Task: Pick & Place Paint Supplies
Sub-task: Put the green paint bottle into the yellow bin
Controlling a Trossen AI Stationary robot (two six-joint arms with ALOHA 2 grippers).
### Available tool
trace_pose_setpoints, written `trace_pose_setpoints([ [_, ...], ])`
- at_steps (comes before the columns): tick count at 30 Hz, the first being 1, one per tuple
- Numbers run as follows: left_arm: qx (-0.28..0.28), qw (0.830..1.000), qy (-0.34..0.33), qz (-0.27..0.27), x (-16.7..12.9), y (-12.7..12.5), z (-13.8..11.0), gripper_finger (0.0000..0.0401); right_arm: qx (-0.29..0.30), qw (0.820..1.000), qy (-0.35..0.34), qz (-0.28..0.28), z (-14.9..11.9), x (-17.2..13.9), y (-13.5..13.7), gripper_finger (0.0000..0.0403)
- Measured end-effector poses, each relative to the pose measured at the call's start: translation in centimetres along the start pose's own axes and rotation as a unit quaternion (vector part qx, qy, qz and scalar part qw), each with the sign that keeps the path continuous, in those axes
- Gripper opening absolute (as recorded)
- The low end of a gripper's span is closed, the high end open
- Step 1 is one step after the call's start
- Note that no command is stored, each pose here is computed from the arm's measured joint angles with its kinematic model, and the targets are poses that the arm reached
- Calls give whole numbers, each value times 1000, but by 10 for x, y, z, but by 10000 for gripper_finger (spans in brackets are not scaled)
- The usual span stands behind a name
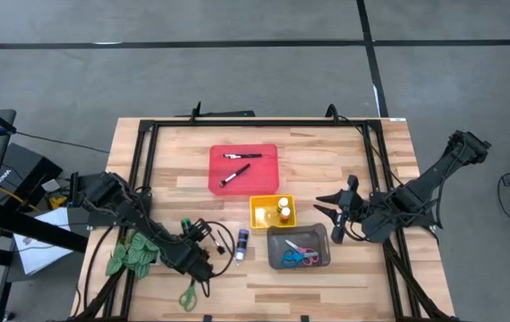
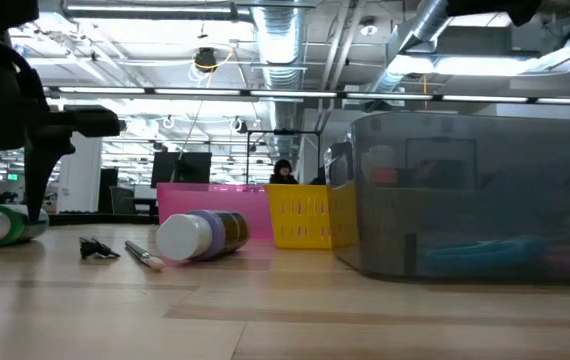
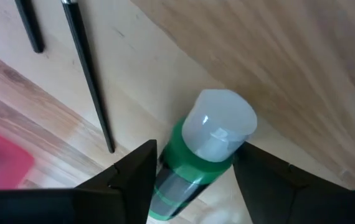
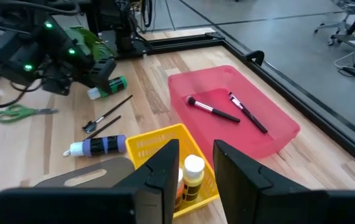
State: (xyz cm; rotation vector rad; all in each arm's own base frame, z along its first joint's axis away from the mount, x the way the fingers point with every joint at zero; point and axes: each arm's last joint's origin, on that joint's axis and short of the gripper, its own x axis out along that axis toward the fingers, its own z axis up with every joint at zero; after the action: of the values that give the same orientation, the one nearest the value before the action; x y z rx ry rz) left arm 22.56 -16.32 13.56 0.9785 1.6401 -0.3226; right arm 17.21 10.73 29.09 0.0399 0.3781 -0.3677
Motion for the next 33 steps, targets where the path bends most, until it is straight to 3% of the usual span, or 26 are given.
trace_pose_setpoints([
  [10, 2, 1000, 3, 3, 3, -1, -2, 138, 2, 1000, -4, 12, 0, -3, 3, 94],
  [16, -4, 1000, -2, 3, 2, -1, -2, 133, 3, 1000, -4, 11, 0, -3, 3, 94],
  [20, -55, 997, -52, 8, -16, 9, -8, 130, 2, 1000, -4, 11, 0, -3, 3, 94],
  [22, -107, 989, -101, 20, -33, 19, -16, 130, 3, 1000, -5, 10, 0, -3, 3, 94],
  [24, -169, 972, -162, 24, -49, 32, -26, 129, 2, 1000, -5, 10, 0, -3, 3, 94],
  [26, -229, 944, -234, 31, -67, 43, -39, 129, 3, 1000, -5, 10, 0, -3, 3, 94],
  [29, -299, 891, -340, 36, -83, 53, -61, 129, 2, 1000, -5, 10, 0, -3, 3, 94],
  [33, -376, 809, -448, 52, -80, 56, -90, 129, 1, 1000, -5, 10, 0, -3, 3, 94],
])
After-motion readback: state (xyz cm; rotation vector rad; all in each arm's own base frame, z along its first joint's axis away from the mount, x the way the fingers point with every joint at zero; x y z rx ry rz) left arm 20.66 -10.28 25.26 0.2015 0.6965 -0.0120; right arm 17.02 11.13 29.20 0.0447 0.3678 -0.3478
